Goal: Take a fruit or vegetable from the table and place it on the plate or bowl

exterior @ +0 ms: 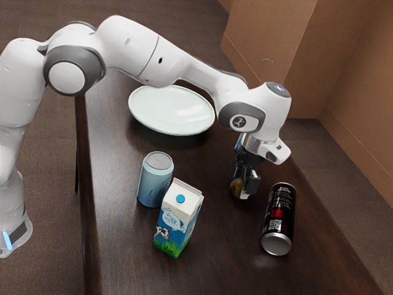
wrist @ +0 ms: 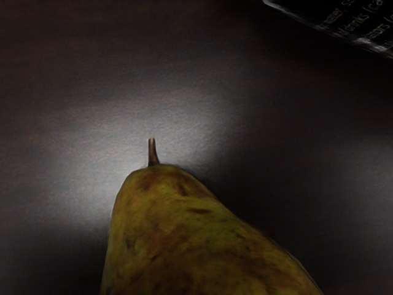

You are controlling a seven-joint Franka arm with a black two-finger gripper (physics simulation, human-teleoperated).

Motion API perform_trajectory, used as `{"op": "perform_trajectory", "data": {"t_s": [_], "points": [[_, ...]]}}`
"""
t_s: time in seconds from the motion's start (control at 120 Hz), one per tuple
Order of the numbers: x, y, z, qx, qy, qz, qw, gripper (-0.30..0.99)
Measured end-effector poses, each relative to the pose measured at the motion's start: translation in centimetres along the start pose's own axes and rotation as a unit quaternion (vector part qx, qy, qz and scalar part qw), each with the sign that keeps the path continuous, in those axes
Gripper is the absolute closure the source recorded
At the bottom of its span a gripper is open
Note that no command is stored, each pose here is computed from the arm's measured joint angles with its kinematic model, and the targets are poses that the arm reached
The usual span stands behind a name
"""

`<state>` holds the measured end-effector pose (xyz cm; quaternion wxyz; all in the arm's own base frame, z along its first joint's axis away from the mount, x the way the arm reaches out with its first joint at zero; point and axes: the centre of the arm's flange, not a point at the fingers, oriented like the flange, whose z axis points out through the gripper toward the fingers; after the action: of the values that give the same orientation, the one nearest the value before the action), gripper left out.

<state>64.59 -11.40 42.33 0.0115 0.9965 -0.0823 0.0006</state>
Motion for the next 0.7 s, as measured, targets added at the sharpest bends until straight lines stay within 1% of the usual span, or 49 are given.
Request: {"op": "perform_trajectory", "data": {"t_s": [0.125, 0.483, 0.608, 0.7], "points": [[0.2, 0.0, 0.1, 0.0, 0.007, 0.0, 1.0, 0.03], [0.4, -0.1, 0.5, 0.0, 0.01, 0.001, 1.0, 0.21], [0.4, -0.1, 0.5, 0.001, 0.008, 0.0, 1.0, 0.24], [0.2, -0.2, -0.6, 0.003, 0.004, 0.0, 1.0, 0.26]]}}
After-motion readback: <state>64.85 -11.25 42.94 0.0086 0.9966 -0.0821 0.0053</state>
